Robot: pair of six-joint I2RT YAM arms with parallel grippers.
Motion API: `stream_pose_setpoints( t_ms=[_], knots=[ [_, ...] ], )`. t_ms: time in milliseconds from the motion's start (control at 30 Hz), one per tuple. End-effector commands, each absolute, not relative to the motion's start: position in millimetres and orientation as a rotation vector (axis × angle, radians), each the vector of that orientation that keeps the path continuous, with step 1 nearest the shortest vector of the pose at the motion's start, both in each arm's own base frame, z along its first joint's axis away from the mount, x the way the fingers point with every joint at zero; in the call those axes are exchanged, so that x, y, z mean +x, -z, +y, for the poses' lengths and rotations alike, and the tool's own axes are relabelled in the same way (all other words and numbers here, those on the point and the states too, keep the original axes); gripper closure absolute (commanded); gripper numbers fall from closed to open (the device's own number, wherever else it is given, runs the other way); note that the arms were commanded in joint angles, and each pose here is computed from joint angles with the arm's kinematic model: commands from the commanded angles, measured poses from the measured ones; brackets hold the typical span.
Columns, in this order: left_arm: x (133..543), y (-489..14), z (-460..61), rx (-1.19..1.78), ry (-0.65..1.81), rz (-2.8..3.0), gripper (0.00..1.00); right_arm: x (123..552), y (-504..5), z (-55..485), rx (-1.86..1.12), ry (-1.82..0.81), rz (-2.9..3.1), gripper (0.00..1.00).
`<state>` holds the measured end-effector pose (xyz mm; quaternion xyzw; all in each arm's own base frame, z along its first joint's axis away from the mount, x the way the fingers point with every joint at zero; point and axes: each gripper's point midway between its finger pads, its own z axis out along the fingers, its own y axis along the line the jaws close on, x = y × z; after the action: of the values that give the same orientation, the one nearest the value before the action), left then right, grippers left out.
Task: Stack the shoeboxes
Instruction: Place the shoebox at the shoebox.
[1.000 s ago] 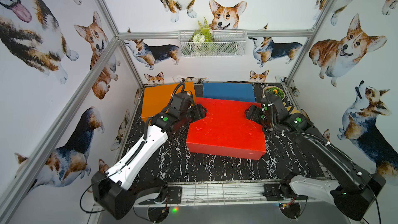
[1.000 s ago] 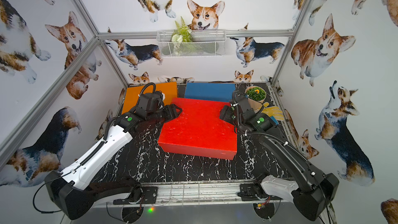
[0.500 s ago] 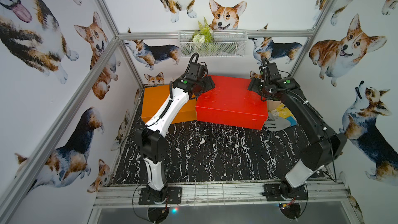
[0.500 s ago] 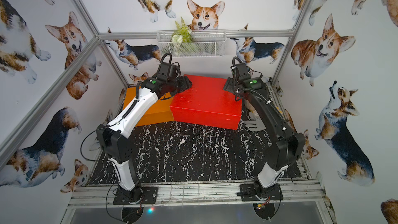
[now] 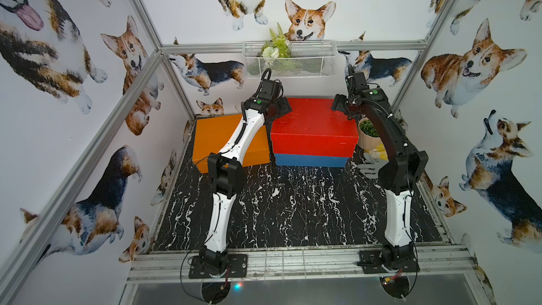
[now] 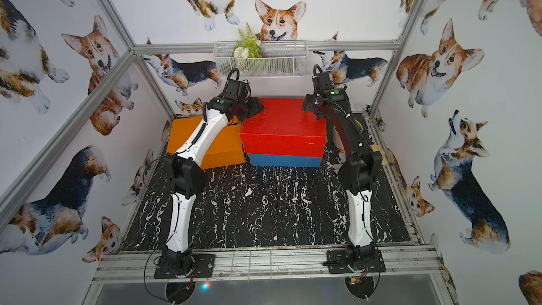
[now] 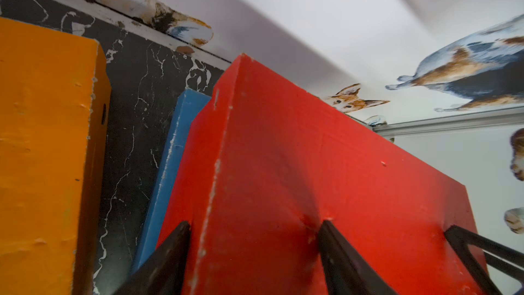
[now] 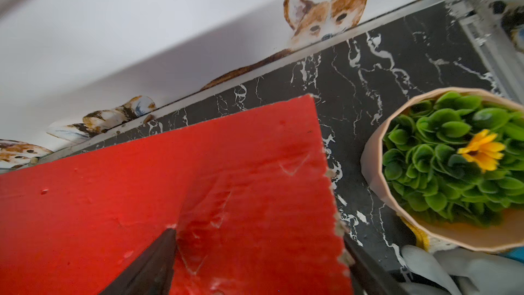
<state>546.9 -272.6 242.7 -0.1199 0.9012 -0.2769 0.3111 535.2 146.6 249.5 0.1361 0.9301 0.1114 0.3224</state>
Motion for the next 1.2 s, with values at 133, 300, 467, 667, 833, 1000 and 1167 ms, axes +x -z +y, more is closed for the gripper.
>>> stream_pose_setpoints(
  t_ms=[133,300,467,667,833,1000,1167],
  knots=[
    [537.3,-258.8,-340.5,-0.064,1.159,2.325,0.28,549.6,-243.4,198.6,0.205,-0.665,2.441,0.16],
    [544.7,-244.4,-337.3,-0.062,1.127,2.334,0.26,558.4,-227.8,191.5,0.218,-0.643,2.454,0.13],
    [545.4,-240.0,-330.1,-0.075,1.102,2.336,0.22,565.0,-220.6,190.2,0.213,-0.631,2.451,0.09],
    [540.1,-247.6,-311.4,-0.105,1.057,2.326,0.13,559.3,-229.2,184.6,0.231,-0.615,2.435,0.0],
    [535.7,-258.0,-290.0,-0.135,1.008,2.307,0.04,550.0,-250.5,170.8,0.277,-0.571,2.373,0.0],
    [541.1,-258.8,-271.9,-0.168,0.993,2.298,0.0,541.7,-254.7,159.9,0.341,-0.531,2.362,0.0],
    [553.1,-254.9,-267.3,-0.174,1.017,2.309,0.0,544.7,-252.4,143.1,0.419,-0.492,2.364,0.0]
  ],
)
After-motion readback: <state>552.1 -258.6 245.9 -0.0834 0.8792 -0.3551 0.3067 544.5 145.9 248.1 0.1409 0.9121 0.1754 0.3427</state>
